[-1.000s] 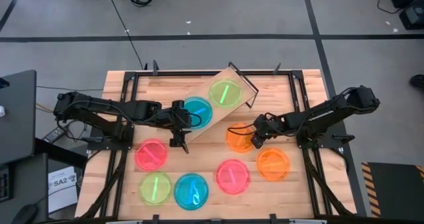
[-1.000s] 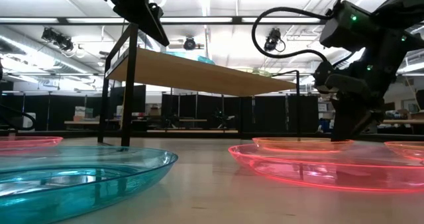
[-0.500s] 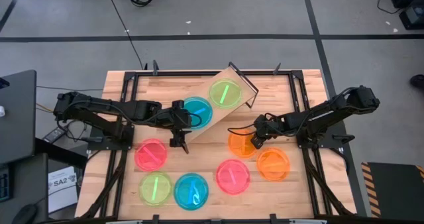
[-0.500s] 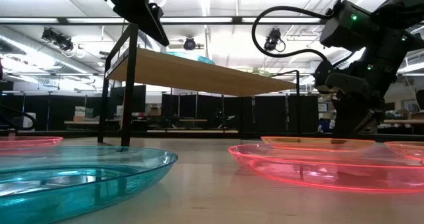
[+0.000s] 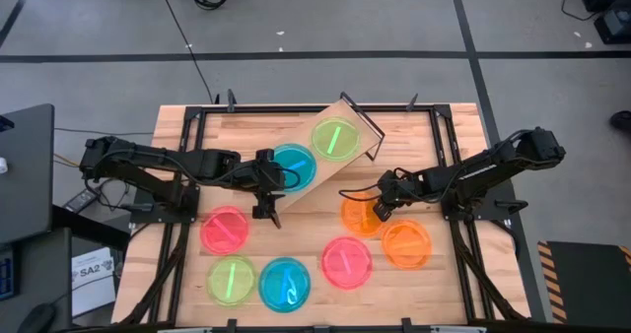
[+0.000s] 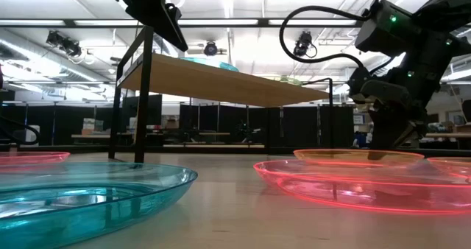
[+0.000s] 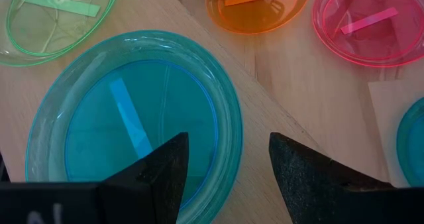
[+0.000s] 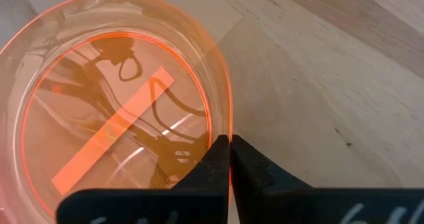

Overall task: Place and stack plates onto a shelf
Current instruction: Stack the top orange plate on the green plate on the shelf

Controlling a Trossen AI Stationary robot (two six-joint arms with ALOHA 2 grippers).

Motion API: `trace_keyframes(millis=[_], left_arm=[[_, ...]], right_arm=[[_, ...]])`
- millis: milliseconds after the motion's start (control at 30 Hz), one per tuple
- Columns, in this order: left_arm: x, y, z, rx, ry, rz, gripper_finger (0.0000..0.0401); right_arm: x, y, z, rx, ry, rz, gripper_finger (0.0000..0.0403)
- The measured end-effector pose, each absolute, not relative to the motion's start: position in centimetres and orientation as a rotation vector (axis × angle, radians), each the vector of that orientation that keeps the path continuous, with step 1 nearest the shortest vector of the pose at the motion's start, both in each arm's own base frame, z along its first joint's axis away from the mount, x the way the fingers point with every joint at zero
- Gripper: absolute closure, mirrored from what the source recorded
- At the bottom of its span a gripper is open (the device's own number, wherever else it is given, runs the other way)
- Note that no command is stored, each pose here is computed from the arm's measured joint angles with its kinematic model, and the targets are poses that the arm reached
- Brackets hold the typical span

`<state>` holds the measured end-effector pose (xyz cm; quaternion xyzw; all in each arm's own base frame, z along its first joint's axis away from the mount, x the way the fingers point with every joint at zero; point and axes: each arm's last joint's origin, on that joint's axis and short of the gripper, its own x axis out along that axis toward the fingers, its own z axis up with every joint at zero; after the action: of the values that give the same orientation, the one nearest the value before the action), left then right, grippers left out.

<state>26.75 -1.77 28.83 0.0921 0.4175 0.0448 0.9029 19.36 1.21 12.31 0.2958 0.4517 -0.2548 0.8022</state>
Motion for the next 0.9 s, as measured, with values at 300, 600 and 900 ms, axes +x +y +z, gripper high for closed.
trace_keyframes(millis=[300, 600, 900], left_arm=[[26.8, -1.8, 28.8, 0.191, 0.863, 0.093, 0.0184], [26.8, -1.8, 28.8, 0.190, 0.863, 0.093, 0.0184], [26.8, -1.8, 28.8, 0.191, 0.863, 0.092, 0.0184]], right_arm=[[19.6, 1.3, 12.6, 0.645, 0.963, -0.528, 0.0395], [20.3, 1.1, 14.2, 0.668, 0.902, -0.495, 0.0396], [20.6, 0.5, 16.9, 0.658, 0.798, -0.449, 0.0396]])
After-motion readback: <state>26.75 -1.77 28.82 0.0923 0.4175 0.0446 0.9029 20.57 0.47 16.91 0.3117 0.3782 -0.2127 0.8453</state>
